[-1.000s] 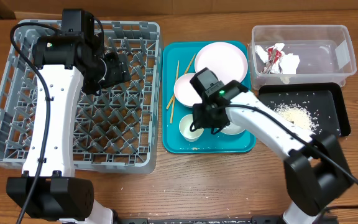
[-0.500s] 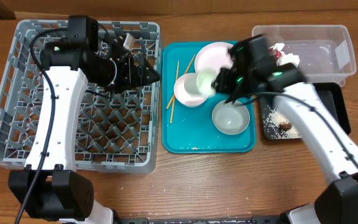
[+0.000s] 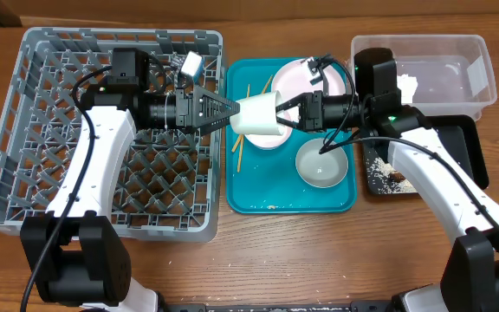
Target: Sort waste into correct bins and load items into the dishwasher
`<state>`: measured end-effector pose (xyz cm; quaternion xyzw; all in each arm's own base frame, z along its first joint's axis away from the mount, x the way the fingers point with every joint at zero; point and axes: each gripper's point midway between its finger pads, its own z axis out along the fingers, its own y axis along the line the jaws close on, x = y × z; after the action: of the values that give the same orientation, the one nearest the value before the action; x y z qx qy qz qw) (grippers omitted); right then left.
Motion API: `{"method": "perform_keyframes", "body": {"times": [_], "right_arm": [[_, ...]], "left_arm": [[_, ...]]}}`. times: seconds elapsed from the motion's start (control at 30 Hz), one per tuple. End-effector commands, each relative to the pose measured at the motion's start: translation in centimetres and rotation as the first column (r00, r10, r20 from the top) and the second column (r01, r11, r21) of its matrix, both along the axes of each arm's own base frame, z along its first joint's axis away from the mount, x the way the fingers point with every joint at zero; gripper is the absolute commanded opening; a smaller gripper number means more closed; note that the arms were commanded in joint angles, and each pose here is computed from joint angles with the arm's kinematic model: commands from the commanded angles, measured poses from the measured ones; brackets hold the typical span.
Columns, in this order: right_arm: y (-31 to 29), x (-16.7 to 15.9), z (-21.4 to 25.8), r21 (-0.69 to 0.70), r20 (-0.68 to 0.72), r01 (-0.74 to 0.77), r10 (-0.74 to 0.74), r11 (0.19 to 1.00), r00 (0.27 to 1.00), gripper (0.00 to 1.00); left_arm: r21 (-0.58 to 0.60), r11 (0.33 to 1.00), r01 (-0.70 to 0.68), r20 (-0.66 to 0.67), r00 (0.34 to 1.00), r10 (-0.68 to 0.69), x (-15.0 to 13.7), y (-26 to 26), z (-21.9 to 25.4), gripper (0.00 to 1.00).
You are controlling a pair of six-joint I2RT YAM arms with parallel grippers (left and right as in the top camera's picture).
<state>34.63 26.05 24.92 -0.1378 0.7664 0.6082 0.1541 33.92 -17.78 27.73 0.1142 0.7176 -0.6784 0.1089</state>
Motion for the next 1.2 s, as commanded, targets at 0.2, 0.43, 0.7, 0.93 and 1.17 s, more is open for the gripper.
{"method": "perform_keyframes", "body": {"times": [0.2,0.43,0.7,0.93,1.17], "right_arm": [[1.3,-0.7,1.6,0.048,0.019,-0.041,0.040,0.998,0.999,0.04],[2.0,-0.1,0.8,0.016,0.012,0.000,0.000,1.000,1.000,0.04],[2.5,-0.4,0.7,0.012,0.012,-0.007,0.007,1.000,1.000,0.15],[-1.9,2.5,-1.3,-0.059,-0.030,0.135,-0.136,0.989,0.990,0.95],[-10.5,3.3,-8.2,-0.435,-0.113,0.347,-0.433,0.831,0.894,1.00]], "left_arm": [[-0.051,0.997,0.050,0.006,0.999,-0.050,-1.0,-1.1,0.7,1.00],[-0.065,0.995,0.077,-0.006,0.997,-0.078,-1.5,-1.8,1.0,0.81],[-0.045,0.996,0.070,-0.005,0.997,-0.071,-1.4,-1.8,0.6,0.27],[0.090,0.993,-0.073,-0.028,0.997,0.076,1.2,1.4,-0.3,0.16],[0.750,0.528,-0.398,0.182,0.892,0.415,1.7,11.2,-0.6,0.16]]}}
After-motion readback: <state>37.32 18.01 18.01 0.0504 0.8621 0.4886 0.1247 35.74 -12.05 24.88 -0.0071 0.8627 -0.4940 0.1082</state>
